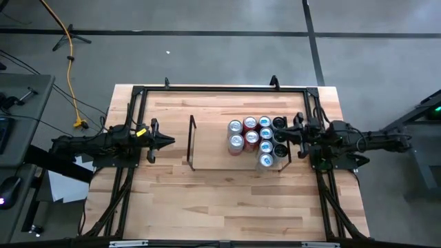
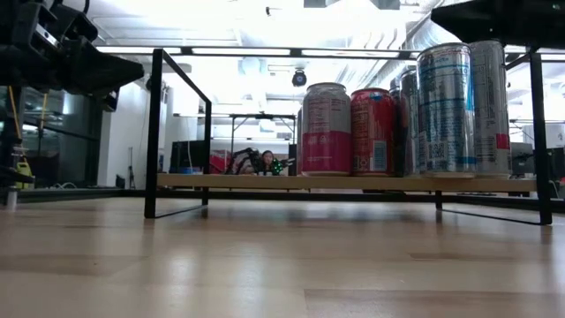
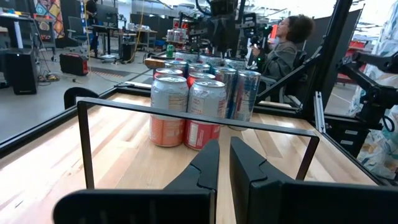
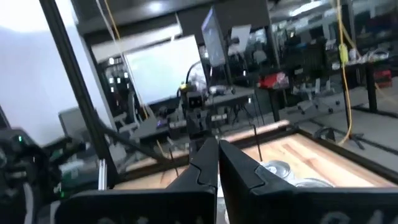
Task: Place canned beverage on shelf
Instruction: Return to Home Position
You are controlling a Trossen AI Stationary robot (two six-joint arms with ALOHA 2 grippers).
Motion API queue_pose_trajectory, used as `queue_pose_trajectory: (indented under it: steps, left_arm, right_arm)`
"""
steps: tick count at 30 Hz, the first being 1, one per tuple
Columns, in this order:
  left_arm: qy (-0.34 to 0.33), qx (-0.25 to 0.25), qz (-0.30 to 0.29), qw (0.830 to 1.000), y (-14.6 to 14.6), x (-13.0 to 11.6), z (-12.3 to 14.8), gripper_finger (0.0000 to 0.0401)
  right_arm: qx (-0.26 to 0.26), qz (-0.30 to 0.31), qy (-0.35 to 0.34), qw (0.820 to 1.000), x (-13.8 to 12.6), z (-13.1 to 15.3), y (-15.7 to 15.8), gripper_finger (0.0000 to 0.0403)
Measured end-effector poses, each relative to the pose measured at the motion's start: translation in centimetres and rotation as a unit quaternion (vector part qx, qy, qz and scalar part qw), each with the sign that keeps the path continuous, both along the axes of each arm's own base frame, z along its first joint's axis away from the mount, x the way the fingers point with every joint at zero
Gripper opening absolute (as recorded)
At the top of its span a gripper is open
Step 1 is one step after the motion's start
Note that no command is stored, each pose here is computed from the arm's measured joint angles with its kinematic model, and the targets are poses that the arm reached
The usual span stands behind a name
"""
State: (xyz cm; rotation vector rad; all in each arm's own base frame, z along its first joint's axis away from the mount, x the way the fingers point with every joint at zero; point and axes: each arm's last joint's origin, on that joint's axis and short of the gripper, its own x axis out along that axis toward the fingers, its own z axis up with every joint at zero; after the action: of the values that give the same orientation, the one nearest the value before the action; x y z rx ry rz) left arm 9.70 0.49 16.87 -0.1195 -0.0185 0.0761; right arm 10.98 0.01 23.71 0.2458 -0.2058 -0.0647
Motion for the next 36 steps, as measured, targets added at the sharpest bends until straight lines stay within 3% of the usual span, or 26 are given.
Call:
queue_pose_trajectory:
  steps: [7, 13, 21, 36]
  left_arm:
    - [0.0, 0.0, 0.0, 1.0, 0.0, 0.0, 0.0, 0.0]
    - [0.0, 0.0, 0.0, 1.0, 0.0, 0.0, 0.0, 0.0]
    - [0.0, 0.0, 0.0, 1.0, 0.0, 0.0, 0.0, 0.0]
    - [0.0, 0.0, 0.0, 1.0, 0.0, 0.0, 0.0, 0.0]
  right_arm:
    - [-0.005, -0.014, -0.087, 0.996, -1.3, -1.5, -0.3, 0.0]
    - [-0.01, -0.02, -0.112, 0.993, -1.8, -2.9, -0.4, 0.0]
    - [-0.057, -0.034, -0.095, 0.993, -2.0, -3.4, -0.4, 0.0]
    - [-0.061, -0.005, -0.035, 0.998, -1.6, -4.5, -0.2, 0.0]
